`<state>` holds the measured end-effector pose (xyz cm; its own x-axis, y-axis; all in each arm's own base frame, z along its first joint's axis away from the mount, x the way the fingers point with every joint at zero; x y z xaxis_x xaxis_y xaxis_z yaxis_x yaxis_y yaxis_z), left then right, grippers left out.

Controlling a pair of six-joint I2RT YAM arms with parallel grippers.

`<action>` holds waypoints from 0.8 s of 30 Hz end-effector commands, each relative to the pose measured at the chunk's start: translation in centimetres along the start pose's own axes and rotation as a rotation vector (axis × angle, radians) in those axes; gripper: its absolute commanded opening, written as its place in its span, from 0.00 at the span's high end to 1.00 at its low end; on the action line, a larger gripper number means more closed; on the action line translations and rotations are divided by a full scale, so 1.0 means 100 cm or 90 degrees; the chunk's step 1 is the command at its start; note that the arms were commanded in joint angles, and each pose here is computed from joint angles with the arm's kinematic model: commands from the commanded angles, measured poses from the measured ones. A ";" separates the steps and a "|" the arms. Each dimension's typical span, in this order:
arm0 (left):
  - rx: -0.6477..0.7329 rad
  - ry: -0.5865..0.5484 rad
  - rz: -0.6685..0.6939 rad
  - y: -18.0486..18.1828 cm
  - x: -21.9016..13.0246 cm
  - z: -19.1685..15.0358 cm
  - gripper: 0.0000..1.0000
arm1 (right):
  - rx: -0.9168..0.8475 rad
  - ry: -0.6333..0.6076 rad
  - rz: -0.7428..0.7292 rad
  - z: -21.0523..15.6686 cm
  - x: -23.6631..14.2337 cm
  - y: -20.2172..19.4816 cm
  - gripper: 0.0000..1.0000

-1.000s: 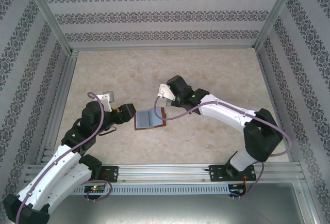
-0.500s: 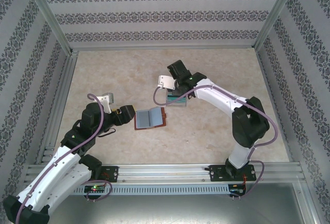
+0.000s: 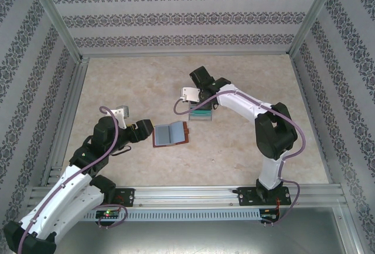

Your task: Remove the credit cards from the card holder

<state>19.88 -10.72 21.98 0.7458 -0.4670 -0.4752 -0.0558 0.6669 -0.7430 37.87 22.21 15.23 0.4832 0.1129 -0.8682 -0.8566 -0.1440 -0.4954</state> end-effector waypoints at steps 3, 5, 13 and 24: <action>0.011 0.000 0.020 0.008 0.001 -0.002 0.06 | 0.002 -0.007 0.027 -0.001 0.005 0.001 1.00; 0.011 0.000 0.021 0.008 0.002 -0.002 0.06 | 0.003 -0.005 0.029 -0.001 0.009 0.001 1.00; 0.011 0.001 0.022 0.009 0.002 -0.002 0.06 | 0.014 0.002 0.040 0.000 0.020 -0.004 0.97; 0.011 0.001 0.027 0.010 0.003 -0.002 0.06 | 0.040 0.017 0.011 -0.006 0.025 -0.016 0.69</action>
<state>19.97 -10.72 21.82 0.7442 -0.4625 -0.4820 -0.0619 0.6707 -0.7391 39.75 22.10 13.81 0.4590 0.0879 -0.8841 -0.8775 -0.1107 -0.4666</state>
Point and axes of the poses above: each hand's point on the last joint's axis, 136 mm out from that joint toward the fingers, its own x axis out along the fingers, its own y axis along the line the jaws close on, z = x × y, the point moved 5 cm from there along -x, back along the fingers, and after that the axes turned 15 degrees about -x, right-handed, at the moved point
